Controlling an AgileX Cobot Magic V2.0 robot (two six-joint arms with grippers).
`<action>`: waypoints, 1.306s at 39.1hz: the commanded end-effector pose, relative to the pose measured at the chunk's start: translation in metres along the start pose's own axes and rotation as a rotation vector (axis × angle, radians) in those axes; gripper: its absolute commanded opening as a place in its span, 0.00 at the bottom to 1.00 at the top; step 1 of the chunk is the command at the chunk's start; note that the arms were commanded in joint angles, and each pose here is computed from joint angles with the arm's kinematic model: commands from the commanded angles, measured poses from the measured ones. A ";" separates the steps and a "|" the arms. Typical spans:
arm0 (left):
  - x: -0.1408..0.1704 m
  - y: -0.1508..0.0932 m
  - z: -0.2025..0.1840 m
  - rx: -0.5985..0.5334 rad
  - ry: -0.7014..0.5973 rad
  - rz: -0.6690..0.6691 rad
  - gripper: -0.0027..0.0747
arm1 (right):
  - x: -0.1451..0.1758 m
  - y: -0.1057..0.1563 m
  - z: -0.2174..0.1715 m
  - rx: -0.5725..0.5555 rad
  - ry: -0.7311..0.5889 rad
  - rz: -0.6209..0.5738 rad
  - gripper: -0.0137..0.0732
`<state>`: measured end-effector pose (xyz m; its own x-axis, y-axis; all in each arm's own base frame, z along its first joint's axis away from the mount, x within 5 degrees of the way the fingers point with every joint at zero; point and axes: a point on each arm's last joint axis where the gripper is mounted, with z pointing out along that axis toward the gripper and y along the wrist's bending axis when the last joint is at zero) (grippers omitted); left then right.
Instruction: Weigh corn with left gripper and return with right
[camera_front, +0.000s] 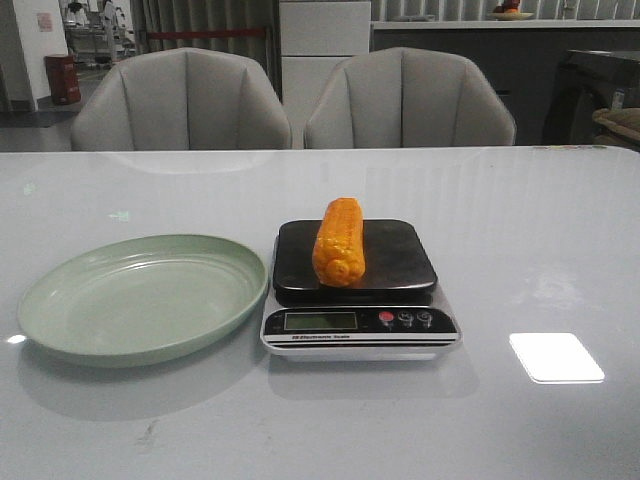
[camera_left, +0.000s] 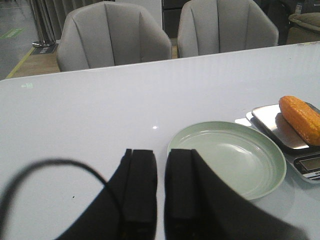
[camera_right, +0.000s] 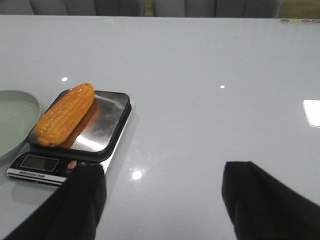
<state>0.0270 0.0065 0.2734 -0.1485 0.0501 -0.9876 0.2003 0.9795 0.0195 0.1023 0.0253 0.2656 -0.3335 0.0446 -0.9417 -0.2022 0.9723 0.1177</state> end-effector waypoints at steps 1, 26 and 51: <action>-0.014 -0.001 -0.004 0.013 -0.093 -0.003 0.22 | -0.026 0.010 0.006 -0.064 -0.062 0.010 0.84; -0.014 -0.001 -0.004 0.013 -0.093 -0.003 0.22 | -0.115 0.110 0.133 -0.282 0.370 0.063 0.84; -0.014 -0.001 -0.004 0.012 -0.091 -0.003 0.22 | -0.108 0.168 0.254 0.000 0.643 0.019 0.69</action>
<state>0.0270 0.0065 0.2734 -0.1485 0.0501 -0.9876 0.2003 0.9795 0.0195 0.3314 0.2418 0.2810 -0.8562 -0.1151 -0.5036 -0.2052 0.9704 0.1271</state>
